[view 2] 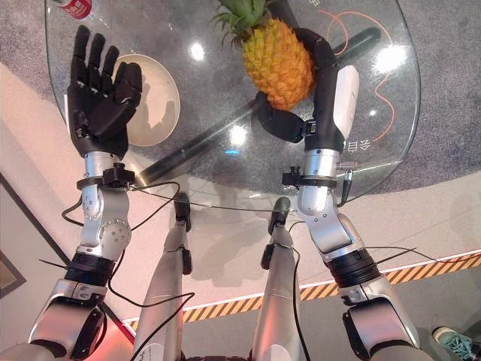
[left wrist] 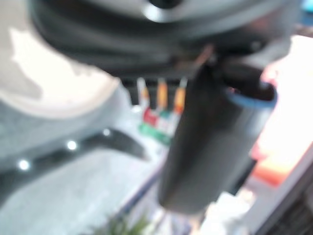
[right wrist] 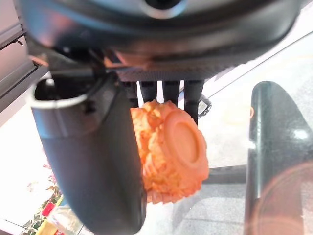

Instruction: Pick up the fruit to the plate

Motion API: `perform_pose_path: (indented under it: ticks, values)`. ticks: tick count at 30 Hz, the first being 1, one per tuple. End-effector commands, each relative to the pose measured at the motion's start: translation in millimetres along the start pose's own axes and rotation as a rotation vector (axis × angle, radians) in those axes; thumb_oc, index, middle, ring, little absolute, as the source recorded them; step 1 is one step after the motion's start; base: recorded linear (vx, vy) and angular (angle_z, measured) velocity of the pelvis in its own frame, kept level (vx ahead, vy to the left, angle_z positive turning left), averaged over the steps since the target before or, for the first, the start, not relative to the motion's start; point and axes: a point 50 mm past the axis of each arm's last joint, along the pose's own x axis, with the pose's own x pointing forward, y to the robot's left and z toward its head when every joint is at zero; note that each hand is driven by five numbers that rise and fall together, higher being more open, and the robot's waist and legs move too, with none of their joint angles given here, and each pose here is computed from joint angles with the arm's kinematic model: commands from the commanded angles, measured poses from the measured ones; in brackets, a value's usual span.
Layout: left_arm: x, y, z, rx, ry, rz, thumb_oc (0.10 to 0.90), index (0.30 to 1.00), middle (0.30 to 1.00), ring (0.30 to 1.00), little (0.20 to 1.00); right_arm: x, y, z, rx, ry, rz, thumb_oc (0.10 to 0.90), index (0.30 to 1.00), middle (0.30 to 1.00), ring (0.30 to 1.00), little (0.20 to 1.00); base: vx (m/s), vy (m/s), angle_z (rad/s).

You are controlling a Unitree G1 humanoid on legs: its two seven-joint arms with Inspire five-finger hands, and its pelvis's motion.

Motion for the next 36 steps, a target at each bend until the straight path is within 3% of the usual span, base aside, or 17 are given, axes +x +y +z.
perform_pose_path:
  ticks: [1,10,36]
  values:
    - [22.8,-41.6,44.5,-0.059,-0.191,-0.240,0.800,0.900,0.900,0.900,0.900,28.2,-20.9,79.2,0.162,-0.401,-0.120,0.100,0.300,0.300,0.300,0.200,0.00,0.000,0.00]
    - [24.3,-57.1,27.8,-0.271,-0.059,-0.339,0.800,0.900,0.900,0.900,0.900,30.8,-11.3,89.2,0.170,-0.429,-0.039,0.100,0.300,0.300,0.300,0.200,0.00,0.000,0.00]
    - [25.0,-84.2,9.9,-0.421,0.104,-0.449,0.800,0.900,0.900,0.900,0.900,30.3,3.2,111.8,0.217,-0.504,0.104,0.100,0.300,0.300,0.300,0.200,0.00,0.000,0.00]
